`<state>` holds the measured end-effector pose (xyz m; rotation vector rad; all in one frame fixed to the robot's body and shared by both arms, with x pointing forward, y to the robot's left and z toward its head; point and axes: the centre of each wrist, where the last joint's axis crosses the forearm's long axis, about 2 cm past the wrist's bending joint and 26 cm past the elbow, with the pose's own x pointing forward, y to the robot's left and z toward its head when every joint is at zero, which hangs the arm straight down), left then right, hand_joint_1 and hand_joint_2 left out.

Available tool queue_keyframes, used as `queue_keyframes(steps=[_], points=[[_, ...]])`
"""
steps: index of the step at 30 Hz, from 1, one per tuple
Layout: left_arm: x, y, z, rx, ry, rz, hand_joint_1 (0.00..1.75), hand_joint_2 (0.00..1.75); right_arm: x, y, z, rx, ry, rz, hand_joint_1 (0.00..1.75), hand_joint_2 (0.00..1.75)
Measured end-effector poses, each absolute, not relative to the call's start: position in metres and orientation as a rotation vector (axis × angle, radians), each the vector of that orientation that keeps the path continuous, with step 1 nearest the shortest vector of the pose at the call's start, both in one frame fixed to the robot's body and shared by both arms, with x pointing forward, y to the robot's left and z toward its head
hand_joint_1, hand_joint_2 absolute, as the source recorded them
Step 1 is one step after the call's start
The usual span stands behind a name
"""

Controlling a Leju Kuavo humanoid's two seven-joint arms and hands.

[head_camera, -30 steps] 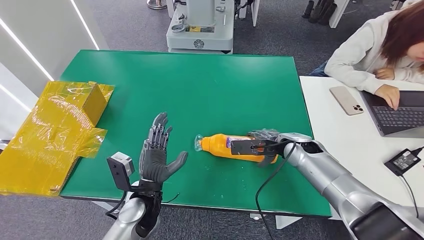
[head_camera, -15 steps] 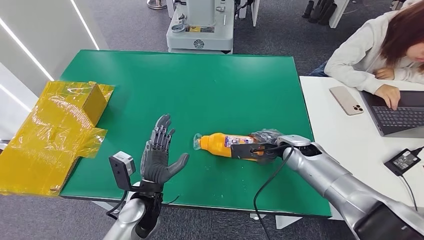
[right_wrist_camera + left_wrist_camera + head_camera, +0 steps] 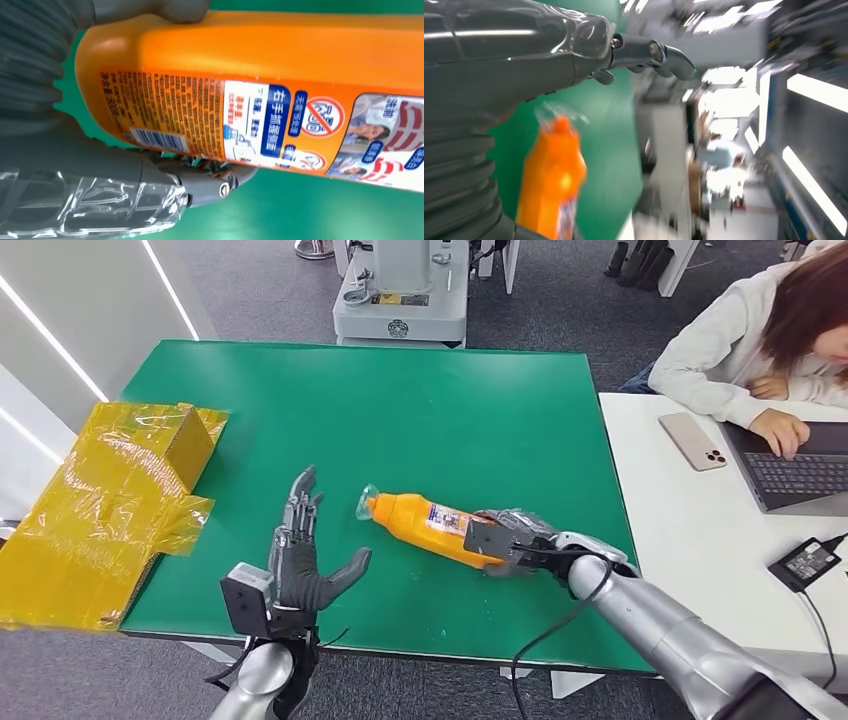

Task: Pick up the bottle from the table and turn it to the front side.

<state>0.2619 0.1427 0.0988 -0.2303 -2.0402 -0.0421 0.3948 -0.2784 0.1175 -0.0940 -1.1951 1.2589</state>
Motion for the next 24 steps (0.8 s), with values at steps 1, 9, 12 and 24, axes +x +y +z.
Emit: queue_keyframes(steps=[1, 9, 12, 24], points=[[0.262, 0.145, 0.099, -0.161, -2.077, -0.059, 0.0, 1.75, 0.388, -0.274, 0.114, -0.043, -1.255, 1.192, 1.75, 1.75], [0.265, 0.153, 0.101, -0.02, -2.102, -0.047, 0.0, 1.75, 0.326, -0.23, 0.103, -0.036, -1.656, 0.951, 1.75, 1.75], [0.266, 0.157, 0.101, 0.019, -2.096, -0.05, 0.0, 1.75, 0.309, -0.218, 0.109, -0.05, -1.723, 0.938, 1.75, 1.75], [0.273, 0.166, 0.1, -0.224, -1.922, -0.003, 0.0, 1.75, 0.294, -0.222, 0.124, -0.046, -1.782, 0.845, 1.75, 1.75]])
